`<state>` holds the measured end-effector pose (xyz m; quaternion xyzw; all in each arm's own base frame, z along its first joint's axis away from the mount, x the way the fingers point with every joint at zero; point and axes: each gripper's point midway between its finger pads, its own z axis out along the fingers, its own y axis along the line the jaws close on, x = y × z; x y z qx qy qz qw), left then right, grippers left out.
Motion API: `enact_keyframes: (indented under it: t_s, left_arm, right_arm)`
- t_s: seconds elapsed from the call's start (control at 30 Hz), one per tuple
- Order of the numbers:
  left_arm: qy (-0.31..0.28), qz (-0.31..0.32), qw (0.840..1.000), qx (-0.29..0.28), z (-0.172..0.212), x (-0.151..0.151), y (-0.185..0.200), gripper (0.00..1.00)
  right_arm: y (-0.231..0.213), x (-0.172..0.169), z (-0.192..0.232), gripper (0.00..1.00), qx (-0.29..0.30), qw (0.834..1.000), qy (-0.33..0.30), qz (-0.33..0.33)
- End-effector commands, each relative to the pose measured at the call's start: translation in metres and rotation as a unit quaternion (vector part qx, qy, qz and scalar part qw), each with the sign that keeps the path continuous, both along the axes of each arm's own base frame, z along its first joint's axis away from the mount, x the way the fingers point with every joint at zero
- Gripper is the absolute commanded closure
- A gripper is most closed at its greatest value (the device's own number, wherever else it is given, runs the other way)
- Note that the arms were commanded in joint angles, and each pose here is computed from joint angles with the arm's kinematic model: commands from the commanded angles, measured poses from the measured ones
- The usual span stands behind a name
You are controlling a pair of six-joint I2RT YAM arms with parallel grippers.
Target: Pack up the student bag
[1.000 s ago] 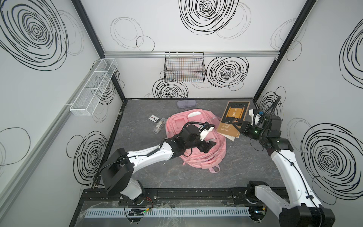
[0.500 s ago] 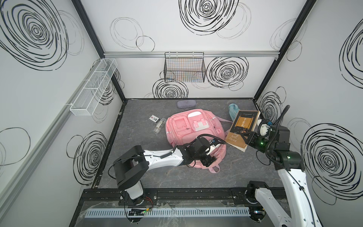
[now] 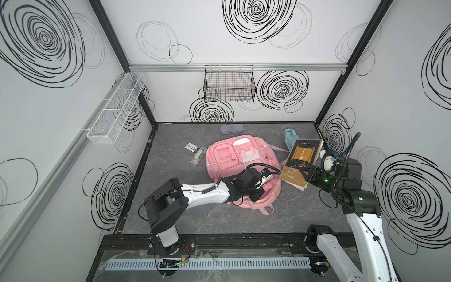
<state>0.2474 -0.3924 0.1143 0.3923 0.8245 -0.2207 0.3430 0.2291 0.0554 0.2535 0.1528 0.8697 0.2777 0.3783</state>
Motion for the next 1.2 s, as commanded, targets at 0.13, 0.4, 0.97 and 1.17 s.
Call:
enact_keyframes:
  t_s: [0.13, 0.4, 0.97, 1.17]
  left_arm:
    - [-0.144, 0.177, 0.963, -0.142, 0.146, 0.056, 0.048, 1.0]
    - [-0.203, 0.221, 0.937, -0.177, 0.185, 0.068, 0.057, 1.0]
    - [-0.218, 0.147, 0.941, -0.213, 0.204, 0.049, 0.013, 1.0]
    - [-0.201, 0.113, 0.948, -0.218, 0.206, 0.031, 0.006, 1.0]
  right_arm:
    - [0.016, -0.007, 0.007, 1.0, 0.021, 0.999, -0.02, 0.039]
    - [0.045, -0.015, -0.014, 1.0, 0.092, 0.991, 0.009, 0.102]
    - [0.124, -0.017, -0.039, 1.0, 0.273, 0.937, 0.033, 0.215]
    - [0.137, 0.023, -0.053, 1.0, 0.254, 0.943, 0.036, 0.213]
